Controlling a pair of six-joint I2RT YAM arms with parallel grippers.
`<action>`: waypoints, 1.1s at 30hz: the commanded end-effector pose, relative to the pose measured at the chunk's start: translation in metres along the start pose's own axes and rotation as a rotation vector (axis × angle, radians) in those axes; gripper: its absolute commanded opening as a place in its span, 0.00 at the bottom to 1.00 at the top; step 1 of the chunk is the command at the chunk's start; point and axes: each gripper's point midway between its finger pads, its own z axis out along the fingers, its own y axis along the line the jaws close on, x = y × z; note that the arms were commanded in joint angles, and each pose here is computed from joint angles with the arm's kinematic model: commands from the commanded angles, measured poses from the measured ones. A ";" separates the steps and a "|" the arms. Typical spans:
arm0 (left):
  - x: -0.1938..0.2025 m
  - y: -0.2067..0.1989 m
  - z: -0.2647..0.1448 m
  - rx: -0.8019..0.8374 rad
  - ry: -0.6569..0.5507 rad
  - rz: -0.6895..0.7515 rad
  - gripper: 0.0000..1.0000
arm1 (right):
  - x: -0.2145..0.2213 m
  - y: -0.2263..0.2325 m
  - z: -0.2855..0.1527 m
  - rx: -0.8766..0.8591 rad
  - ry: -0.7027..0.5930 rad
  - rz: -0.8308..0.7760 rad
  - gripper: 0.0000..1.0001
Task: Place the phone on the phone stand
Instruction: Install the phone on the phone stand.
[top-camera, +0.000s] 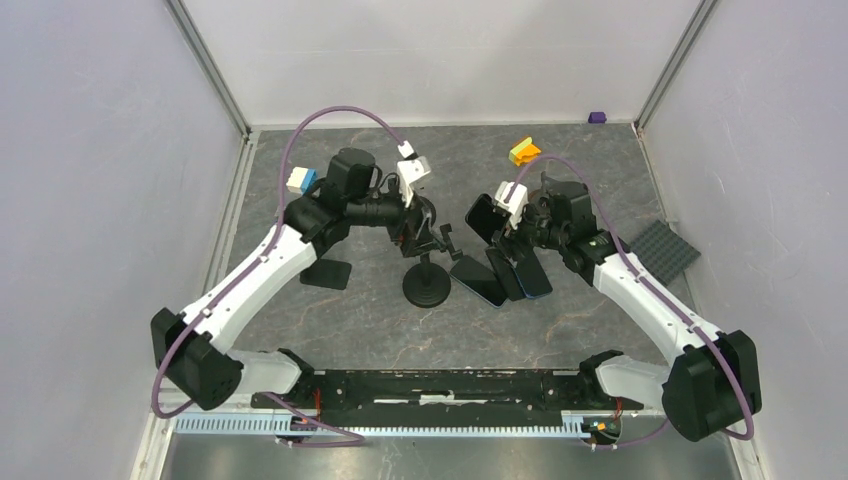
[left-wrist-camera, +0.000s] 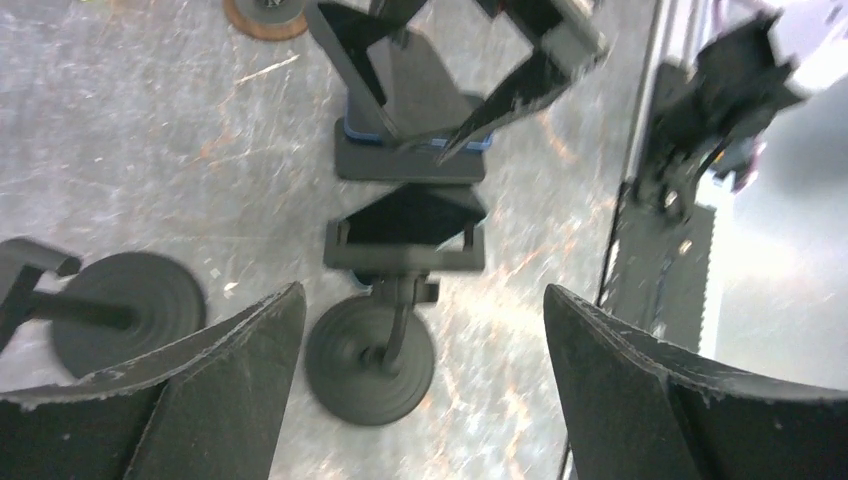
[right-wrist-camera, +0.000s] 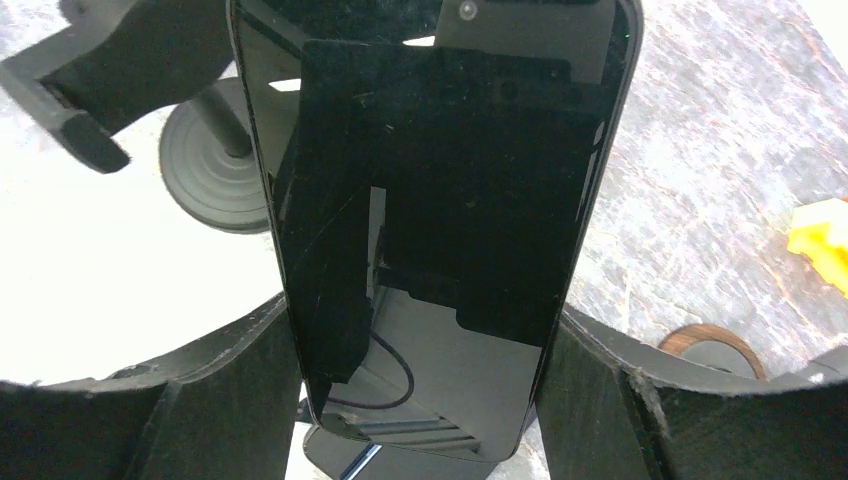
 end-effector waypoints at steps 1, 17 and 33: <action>0.046 0.007 -0.021 -0.006 0.158 0.258 0.90 | -0.022 0.008 -0.001 -0.068 -0.085 -0.047 0.00; 0.084 0.027 0.034 -0.028 0.204 0.394 0.54 | -0.020 0.024 0.000 -0.154 -0.117 -0.060 0.00; 0.098 -0.010 0.034 0.211 0.163 0.493 0.10 | -0.040 0.068 -0.011 -0.444 -0.319 -0.188 0.00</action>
